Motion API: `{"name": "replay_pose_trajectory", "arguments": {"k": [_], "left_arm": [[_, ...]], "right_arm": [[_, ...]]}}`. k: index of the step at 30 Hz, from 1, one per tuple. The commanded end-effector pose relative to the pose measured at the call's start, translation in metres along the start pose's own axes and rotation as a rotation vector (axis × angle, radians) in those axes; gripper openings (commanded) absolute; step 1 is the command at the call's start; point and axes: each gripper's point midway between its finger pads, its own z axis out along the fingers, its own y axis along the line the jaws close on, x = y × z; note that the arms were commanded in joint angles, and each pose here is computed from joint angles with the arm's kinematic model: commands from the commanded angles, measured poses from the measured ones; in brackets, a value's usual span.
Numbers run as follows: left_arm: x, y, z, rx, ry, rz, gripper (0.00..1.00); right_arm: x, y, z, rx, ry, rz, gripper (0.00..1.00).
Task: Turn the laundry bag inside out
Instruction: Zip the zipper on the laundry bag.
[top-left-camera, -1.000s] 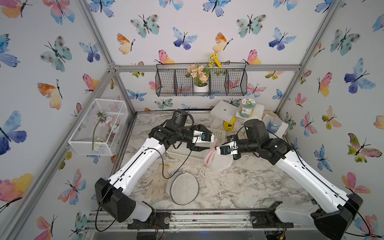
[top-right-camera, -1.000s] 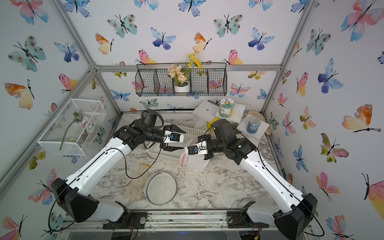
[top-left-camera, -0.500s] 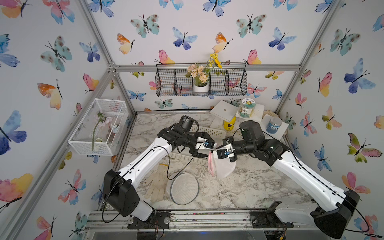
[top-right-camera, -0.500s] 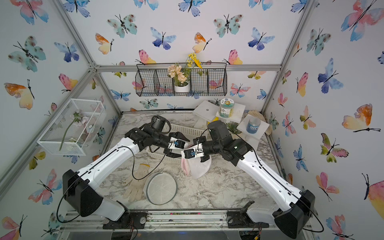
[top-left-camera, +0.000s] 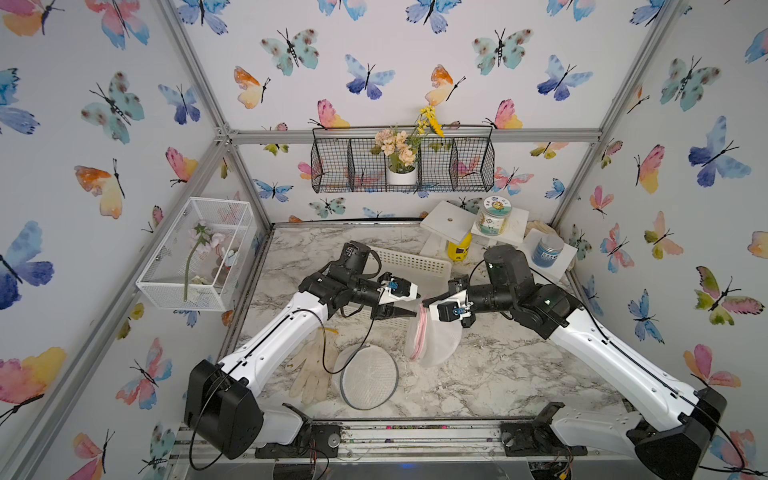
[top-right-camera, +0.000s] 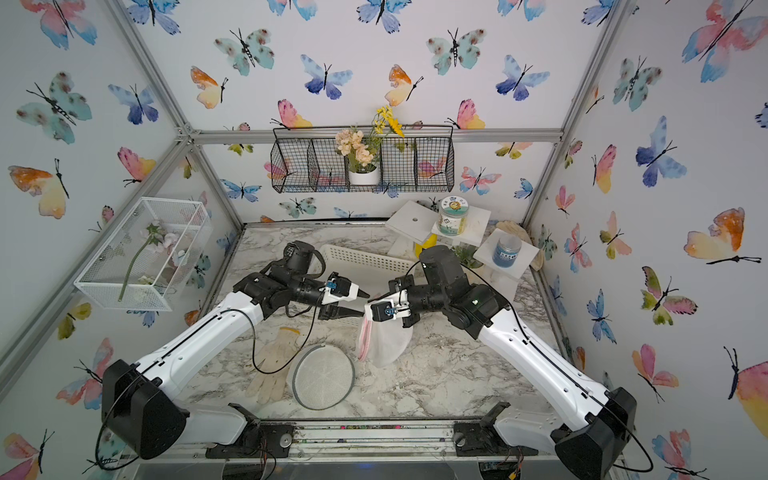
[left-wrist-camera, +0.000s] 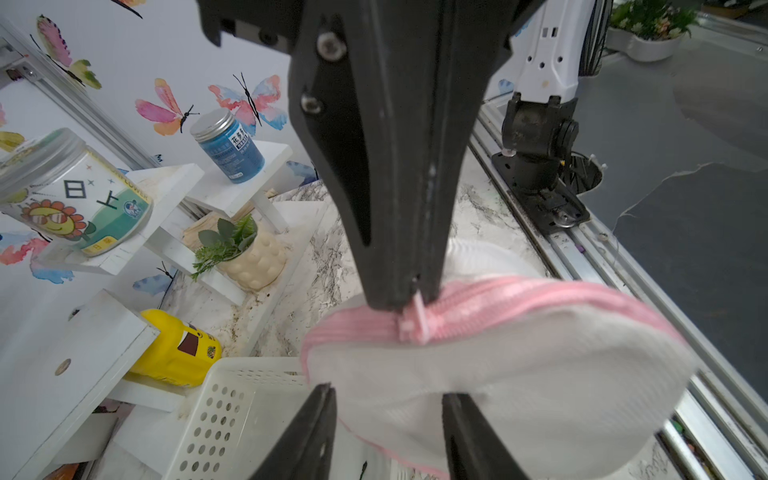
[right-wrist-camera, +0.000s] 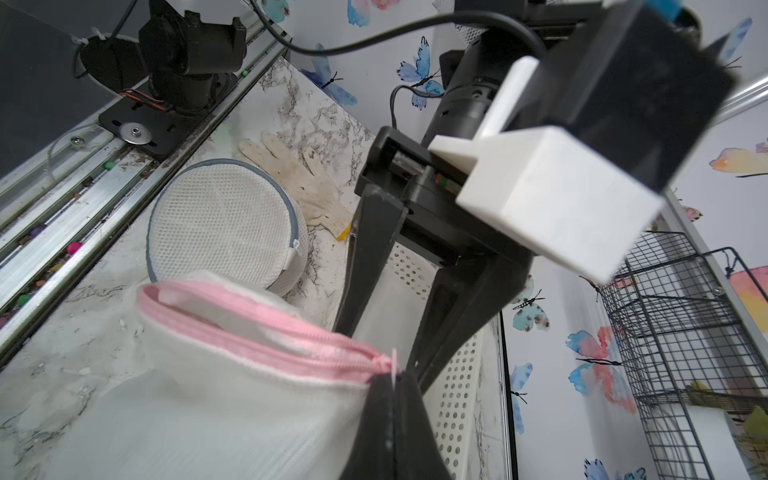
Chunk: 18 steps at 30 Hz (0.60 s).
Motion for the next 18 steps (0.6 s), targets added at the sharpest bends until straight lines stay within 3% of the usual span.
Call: {"name": "replay_pose_trajectory", "arguments": {"k": [1, 7, 12, 18], "left_arm": [[-0.021, -0.009, -0.004, 0.043, -0.088, -0.025, 0.4], [-0.025, -0.009, -0.004, 0.053, -0.112, -0.04, 0.35], [-0.03, -0.004, -0.005, 0.025, -0.128, -0.037, 0.62], [-0.027, -0.017, -0.004, 0.095, -0.142, -0.108, 0.7]], "right_arm": [[-0.003, 0.007, 0.002, -0.021, -0.028, 0.02, 0.03], [-0.006, 0.01, 0.005, -0.034, -0.048, 0.017, 0.03], [-0.011, 0.02, 0.013, -0.069, -0.066, 0.013, 0.03], [-0.012, 0.019, 0.026, -0.071, -0.083, -0.016, 0.03]]}}
